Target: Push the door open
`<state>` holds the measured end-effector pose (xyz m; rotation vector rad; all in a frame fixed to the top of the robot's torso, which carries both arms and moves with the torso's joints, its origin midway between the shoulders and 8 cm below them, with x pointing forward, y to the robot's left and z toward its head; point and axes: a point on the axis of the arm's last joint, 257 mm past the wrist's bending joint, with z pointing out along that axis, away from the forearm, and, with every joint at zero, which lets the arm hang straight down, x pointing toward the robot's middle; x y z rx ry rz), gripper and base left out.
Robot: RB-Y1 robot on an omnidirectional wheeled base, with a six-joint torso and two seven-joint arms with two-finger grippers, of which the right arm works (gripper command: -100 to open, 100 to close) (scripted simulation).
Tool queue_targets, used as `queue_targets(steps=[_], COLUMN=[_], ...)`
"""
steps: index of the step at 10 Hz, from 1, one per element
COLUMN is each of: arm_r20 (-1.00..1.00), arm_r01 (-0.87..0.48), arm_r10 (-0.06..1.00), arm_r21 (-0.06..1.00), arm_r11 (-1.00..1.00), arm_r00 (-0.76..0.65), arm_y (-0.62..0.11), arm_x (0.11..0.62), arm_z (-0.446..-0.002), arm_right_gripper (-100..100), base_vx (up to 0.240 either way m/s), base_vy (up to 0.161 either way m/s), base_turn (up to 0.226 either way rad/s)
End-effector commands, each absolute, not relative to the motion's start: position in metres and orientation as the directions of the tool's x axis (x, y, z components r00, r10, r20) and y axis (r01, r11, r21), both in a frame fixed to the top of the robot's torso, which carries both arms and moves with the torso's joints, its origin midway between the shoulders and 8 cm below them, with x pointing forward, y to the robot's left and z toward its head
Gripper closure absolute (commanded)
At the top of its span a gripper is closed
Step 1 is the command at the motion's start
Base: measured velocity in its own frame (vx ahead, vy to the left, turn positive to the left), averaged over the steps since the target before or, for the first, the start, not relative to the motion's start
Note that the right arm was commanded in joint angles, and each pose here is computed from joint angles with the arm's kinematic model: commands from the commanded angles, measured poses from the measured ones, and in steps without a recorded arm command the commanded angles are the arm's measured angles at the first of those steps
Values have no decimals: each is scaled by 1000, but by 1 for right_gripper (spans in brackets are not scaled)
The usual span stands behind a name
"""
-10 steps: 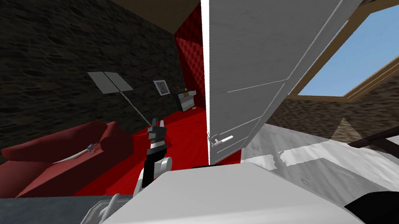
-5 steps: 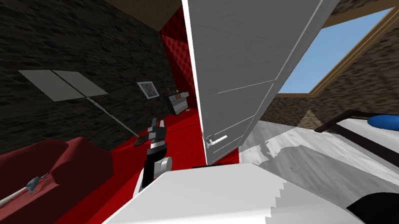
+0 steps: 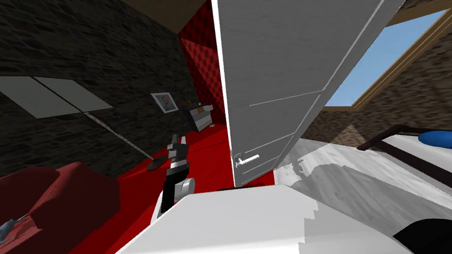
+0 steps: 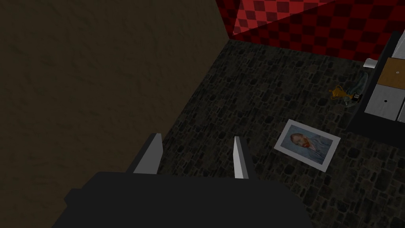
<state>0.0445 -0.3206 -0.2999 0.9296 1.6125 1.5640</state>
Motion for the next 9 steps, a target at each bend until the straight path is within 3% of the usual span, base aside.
queue_targets(steps=[1,9], arm_r20=[0,0], arm_r01=[35,33], arm_r10=[872,882], arm_r21=[999,999], arm_r11=[20,18], arm_r00=[-490,-472], arm_y=[-324,-329], arm_x=[47,55], arm_z=[-302,-300], arm_right_gripper=[-100,-100], base_vx=[172,197], base_vy=[114,129], base_turn=[50,30])
